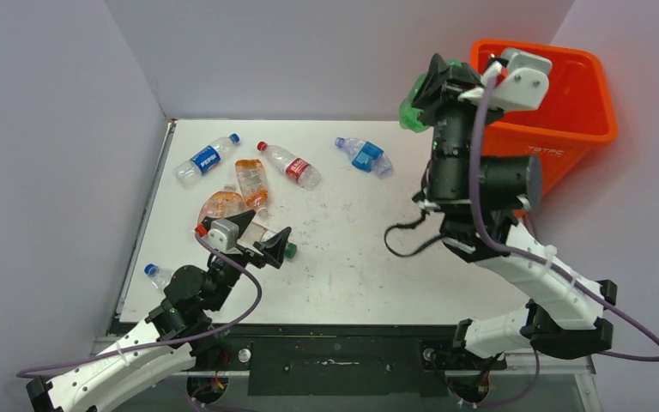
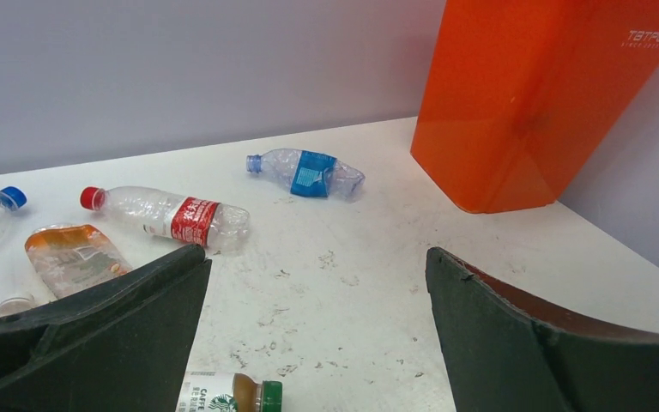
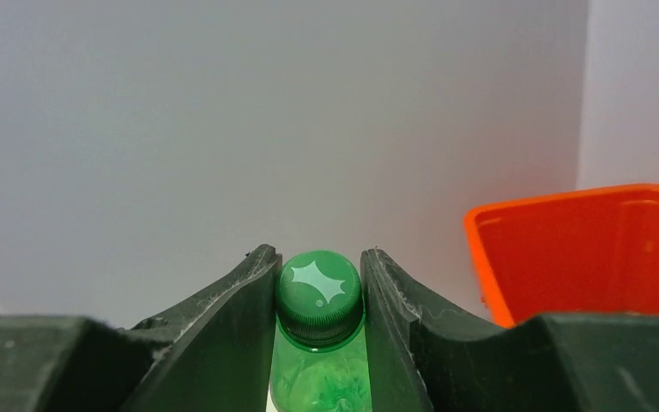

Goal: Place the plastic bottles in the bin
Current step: Place the plastic bottle in the trash bin.

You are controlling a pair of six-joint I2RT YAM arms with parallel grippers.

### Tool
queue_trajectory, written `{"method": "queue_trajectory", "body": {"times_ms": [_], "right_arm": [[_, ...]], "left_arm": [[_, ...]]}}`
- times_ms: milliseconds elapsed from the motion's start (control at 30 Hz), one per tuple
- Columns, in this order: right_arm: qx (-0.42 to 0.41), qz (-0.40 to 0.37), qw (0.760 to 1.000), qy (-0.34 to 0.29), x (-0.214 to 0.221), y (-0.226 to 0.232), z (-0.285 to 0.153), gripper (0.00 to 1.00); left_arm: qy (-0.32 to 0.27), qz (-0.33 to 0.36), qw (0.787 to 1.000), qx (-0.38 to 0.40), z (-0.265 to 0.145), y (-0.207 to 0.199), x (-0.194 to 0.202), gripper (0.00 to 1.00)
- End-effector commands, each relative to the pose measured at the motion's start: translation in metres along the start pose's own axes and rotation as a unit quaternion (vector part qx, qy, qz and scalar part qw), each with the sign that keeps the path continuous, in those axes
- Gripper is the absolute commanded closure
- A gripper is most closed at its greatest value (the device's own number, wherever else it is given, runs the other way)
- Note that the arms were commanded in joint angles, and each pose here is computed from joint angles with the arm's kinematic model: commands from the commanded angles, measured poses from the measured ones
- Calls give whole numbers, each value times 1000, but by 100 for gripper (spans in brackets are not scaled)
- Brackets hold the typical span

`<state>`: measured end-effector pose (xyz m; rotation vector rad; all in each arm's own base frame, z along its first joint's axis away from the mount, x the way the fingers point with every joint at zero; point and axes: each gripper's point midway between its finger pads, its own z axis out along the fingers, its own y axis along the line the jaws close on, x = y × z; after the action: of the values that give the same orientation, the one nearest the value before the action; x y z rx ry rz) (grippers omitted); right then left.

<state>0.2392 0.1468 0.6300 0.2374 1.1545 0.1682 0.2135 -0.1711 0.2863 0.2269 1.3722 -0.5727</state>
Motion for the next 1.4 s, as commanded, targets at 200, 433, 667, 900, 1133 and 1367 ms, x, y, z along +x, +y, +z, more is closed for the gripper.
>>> {"method": "queue_trajectory", "body": {"times_ms": [200, 433, 667, 900, 1133, 1367], "right_arm": [[190, 9, 978, -79, -13, -99, 106, 95], [287, 72, 947, -122, 10, -187, 148, 95], [382, 30, 914, -129, 49, -277, 168, 95], [450, -53, 889, -63, 126, -339, 173, 95], [403, -33, 913, -59, 129, -328, 198, 9], [303, 61, 945, -105, 85, -256, 218, 10]], "left_arm": [[-24, -26, 999, 23, 2, -13, -30, 4], [-13, -23, 999, 33, 2, -20, -26, 4], [-9, -22, 999, 47, 1, -27, -27, 4], [-7, -21, 999, 39, 1, -24, -25, 4], [6, -12, 999, 37, 4, -25, -19, 4], [12, -7, 999, 35, 6, -24, -15, 4]]}}
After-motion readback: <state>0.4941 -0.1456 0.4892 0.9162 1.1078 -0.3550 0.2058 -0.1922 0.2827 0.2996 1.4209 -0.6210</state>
